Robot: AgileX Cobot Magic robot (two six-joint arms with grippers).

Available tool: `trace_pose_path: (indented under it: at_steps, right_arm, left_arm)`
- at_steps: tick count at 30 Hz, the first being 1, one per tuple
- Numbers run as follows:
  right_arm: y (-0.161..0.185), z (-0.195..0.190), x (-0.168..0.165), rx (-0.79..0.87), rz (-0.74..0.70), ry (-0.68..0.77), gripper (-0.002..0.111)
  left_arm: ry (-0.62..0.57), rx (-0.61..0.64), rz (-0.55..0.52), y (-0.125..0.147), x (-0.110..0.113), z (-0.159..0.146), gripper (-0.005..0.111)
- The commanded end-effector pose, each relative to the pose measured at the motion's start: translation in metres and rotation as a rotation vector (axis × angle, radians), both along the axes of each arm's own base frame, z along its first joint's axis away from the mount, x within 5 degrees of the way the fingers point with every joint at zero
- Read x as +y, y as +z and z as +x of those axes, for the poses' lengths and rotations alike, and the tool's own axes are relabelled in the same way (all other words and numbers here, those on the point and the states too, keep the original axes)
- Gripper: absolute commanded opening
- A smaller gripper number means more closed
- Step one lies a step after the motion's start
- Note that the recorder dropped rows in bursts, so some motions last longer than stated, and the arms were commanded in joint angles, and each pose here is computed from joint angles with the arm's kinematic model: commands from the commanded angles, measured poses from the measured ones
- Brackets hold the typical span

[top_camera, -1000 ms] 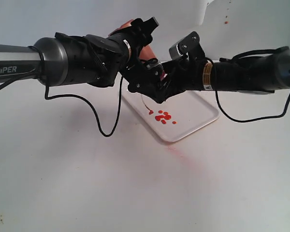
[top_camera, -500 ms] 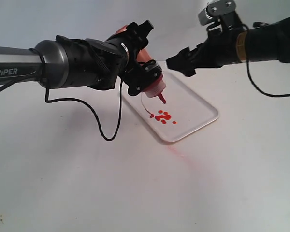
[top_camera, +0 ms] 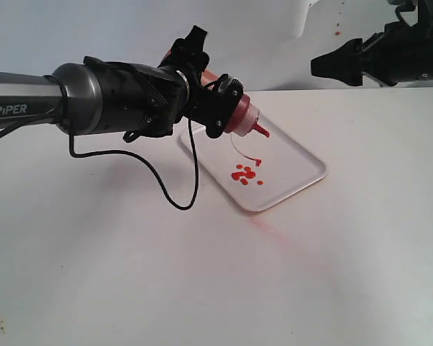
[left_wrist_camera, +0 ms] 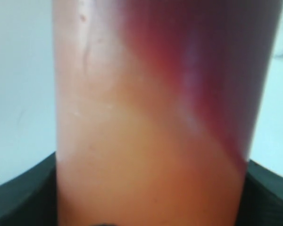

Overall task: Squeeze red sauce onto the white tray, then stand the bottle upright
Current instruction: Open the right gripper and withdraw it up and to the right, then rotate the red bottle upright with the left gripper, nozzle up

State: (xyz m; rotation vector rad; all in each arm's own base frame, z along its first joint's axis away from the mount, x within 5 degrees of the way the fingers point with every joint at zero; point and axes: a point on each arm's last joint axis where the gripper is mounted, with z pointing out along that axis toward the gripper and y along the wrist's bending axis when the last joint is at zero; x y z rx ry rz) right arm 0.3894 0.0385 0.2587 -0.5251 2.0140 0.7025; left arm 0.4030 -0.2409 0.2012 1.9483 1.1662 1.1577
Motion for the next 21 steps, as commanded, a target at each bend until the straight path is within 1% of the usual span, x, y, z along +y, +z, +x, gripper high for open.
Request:
trace_pose_path:
  at_steps: [1,3,4,7,10,17,19,21]
  right_arm:
    - [0.004,-0.008,0.004,0.014,0.046,0.082,0.022]
    - [0.006,-0.01,0.005,0.015,0.056,0.103,0.002]
    - [0.007,-0.011,0.005,0.011,0.057,0.105,0.0]
    - [0.015,-0.015,0.005,-0.009,0.047,0.092,0.0]
    - [0.03,-0.022,0.002,-0.058,0.02,0.045,0.0]
    - [0.058,-0.046,-0.007,-0.157,-0.052,-0.104,0.0]
    - [0.063,-0.053,-0.008,-0.176,-0.062,-0.124,0.0]
    - [0.067,-0.059,-0.008,-0.189,-0.065,-0.131,0.0]
  left_arm:
    - [0.056,-0.002,-0.08,0.007,0.001,-0.002,0.0]
    - [0.077,0.0,-0.092,0.007,0.002,-0.002,0.0]
    - [0.088,0.003,-0.096,0.006,0.003,-0.002,0.0]
    - [0.124,0.02,-0.118,0.005,0.007,-0.001,0.0]
    - [0.149,0.045,-0.147,0.002,0.013,0.002,0.0]
    - [0.18,0.104,-0.127,-0.017,0.034,0.0,0.0]
    - [0.175,0.132,-0.179,-0.02,0.038,-0.004,0.0]
    - [0.177,0.157,-0.272,-0.019,0.042,-0.008,0.0]
